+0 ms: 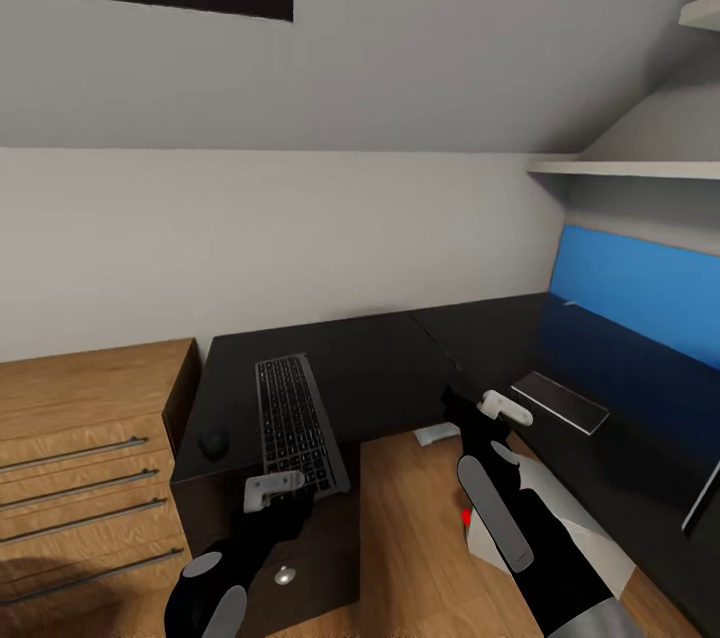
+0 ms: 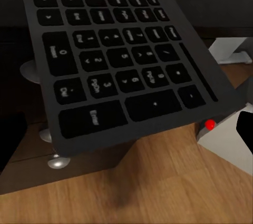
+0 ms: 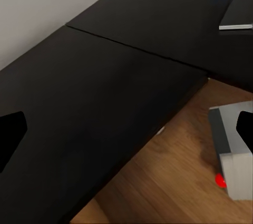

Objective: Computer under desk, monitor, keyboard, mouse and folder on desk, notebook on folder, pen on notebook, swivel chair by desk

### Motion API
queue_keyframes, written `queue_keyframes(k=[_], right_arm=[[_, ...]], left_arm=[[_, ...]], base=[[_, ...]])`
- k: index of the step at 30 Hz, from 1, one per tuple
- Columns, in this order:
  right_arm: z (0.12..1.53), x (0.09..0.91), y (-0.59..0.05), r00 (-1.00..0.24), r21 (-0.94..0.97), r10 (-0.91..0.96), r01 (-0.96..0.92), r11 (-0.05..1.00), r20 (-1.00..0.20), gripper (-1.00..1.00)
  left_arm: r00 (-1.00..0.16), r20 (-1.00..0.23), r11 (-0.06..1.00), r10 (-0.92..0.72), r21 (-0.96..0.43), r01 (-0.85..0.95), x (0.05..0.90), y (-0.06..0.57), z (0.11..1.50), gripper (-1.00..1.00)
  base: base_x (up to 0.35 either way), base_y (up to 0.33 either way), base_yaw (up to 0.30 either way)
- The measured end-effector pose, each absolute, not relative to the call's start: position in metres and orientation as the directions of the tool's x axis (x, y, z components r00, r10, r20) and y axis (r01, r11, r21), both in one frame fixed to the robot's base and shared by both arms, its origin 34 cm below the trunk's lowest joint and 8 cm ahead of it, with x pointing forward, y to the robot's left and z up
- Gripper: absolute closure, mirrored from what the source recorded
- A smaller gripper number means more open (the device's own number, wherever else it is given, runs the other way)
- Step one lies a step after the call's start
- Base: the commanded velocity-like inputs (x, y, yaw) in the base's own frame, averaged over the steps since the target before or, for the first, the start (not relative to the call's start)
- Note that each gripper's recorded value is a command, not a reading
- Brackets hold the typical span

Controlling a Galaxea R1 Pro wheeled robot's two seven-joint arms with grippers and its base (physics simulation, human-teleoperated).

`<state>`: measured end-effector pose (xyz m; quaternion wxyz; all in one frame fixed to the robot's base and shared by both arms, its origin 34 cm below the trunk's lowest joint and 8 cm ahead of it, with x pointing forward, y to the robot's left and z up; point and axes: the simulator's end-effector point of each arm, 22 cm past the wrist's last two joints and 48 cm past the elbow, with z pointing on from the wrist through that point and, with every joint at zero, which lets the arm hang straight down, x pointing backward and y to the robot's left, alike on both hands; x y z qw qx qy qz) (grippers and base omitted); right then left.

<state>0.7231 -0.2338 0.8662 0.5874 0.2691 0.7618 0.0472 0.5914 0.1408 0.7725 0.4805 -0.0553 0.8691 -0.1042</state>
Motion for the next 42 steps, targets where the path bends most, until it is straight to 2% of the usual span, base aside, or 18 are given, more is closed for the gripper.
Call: queue_keyframes(k=[36, 42], right_arm=[[0.917, 0.728, -0.235, -0.172, 0.38, 0.461, 0.361, 0.852, -0.87, -1.0], [0.915, 0.728, -0.236, -0.176, 0.378, 0.461, 0.362, 0.852, -0.87, -1.0]], left_arm=[[-0.537, -0.82, 0.972, -0.198, -0.235, 0.001, 0.596, 0.141, 0.827, -1.0], [-0.537, -0.82, 0.972, -0.198, -0.236, 0.003, 0.596, 0.141, 0.827, -1.0]], base=[[0.0, 0.0, 0.0], [0.0, 0.0, -0.13]])
